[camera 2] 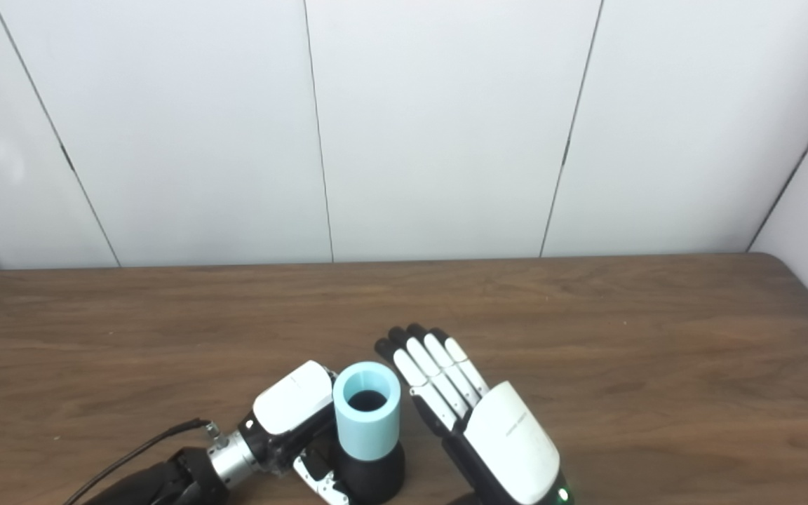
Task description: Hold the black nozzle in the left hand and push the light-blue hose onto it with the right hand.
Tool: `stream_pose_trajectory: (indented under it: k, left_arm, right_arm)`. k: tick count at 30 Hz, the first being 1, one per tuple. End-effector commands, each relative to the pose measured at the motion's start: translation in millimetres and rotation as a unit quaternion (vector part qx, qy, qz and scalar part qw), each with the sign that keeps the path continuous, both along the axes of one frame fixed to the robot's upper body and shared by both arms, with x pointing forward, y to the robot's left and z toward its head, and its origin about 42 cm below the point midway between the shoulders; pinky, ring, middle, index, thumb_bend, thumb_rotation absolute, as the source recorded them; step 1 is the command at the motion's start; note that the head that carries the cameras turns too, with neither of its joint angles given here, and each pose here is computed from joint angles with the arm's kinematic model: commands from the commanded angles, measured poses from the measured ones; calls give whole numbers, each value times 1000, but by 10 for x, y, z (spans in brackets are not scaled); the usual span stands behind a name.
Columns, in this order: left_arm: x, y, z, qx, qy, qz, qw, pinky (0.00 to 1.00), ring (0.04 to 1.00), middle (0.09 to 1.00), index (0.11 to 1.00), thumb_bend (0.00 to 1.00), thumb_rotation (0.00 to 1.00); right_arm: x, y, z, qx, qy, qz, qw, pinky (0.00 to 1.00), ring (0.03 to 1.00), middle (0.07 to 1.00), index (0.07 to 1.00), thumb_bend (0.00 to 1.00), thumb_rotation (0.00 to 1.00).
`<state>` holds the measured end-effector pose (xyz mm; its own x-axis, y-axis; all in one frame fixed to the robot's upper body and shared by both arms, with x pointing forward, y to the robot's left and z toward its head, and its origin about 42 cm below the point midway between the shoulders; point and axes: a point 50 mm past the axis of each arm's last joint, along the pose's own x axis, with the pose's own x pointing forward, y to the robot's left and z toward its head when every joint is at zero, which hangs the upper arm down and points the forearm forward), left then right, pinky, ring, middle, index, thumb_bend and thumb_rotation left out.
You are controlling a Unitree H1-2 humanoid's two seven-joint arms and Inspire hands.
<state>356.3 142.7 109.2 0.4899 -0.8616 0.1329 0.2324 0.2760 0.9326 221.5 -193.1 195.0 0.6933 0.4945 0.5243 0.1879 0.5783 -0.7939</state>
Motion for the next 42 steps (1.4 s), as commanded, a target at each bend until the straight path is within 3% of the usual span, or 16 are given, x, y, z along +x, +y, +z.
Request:
stream_pose_trajectory:
  k: [1,6,9,11,13,15,16,17,20,22,23,24,26,27,35,42]
  left_arm:
    - [-593,-66,-743,96,103,-43,989,194,251,474,484,524,0]
    - [-592,-63,-745,94,108,-41,989,168,219,472,483,524,0]
    - [-587,-70,-748,93,107,-40,989,174,228,473,483,524,0]
    - [-586,-74,-743,93,105,-41,989,182,239,473,483,524,0]
    - [-586,-74,-738,95,105,-41,989,182,237,473,484,524,0]
    - [-590,-71,-735,95,105,-40,989,179,230,473,484,524,0]
    - [-592,-70,-735,94,103,-40,989,174,226,472,484,524,0]
    - [-593,-69,-735,94,102,-40,990,172,225,472,483,524,0]
    - [-590,-57,-748,91,103,-35,990,210,282,434,514,518,0]
    - [-585,-52,-746,93,100,-29,990,272,367,450,521,520,0]
    - [-581,-48,-745,96,101,-25,990,359,465,520,508,520,31]
    - [-578,-42,-745,99,104,-21,989,446,553,581,569,771,61]
    - [-571,-31,-750,107,111,-14,988,598,678,673,659,956,120]
    - [-570,-27,-752,113,113,-9,987,630,707,698,684,979,136]
    - [-575,9,-728,155,105,15,982,674,770,782,763,1000,267]
    - [-532,114,-717,177,111,33,977,726,819,833,824,1000,310]
  right_arm:
    - [36,-27,184,14,-52,3,999,1000,1000,1000,1000,994,967]
    - [76,-122,215,31,-53,-29,998,1000,1000,1000,1000,983,978]
    - [118,-204,182,73,-54,-49,995,1000,1000,1000,1000,892,983]
    - [157,-248,124,116,-47,-59,990,1000,1000,1000,1000,686,997]
    - [211,-310,24,189,-17,-79,979,897,954,963,952,466,994]
    - [237,-363,-67,234,11,-95,967,817,915,928,909,338,970]
    - [244,-390,-113,249,25,-100,963,765,886,905,876,264,793]
    - [248,-408,-143,258,35,-103,960,724,859,895,865,243,707]
    - [257,-458,-251,272,74,-117,952,641,797,899,870,264,650]
    - [264,-476,-281,272,88,-124,950,774,879,916,884,294,718]
    - [268,-481,-288,272,91,-125,950,810,901,924,891,312,764]
    - [270,-484,-293,274,95,-125,949,831,915,931,896,327,795]
    - [273,-489,-300,274,98,-126,948,843,922,939,903,347,834]
    - [275,-493,-304,273,98,-126,949,847,923,939,905,354,844]
    - [279,-516,-318,277,104,-130,946,884,942,956,926,365,873]
    - [287,-501,-315,272,108,-136,947,885,947,960,926,346,877]
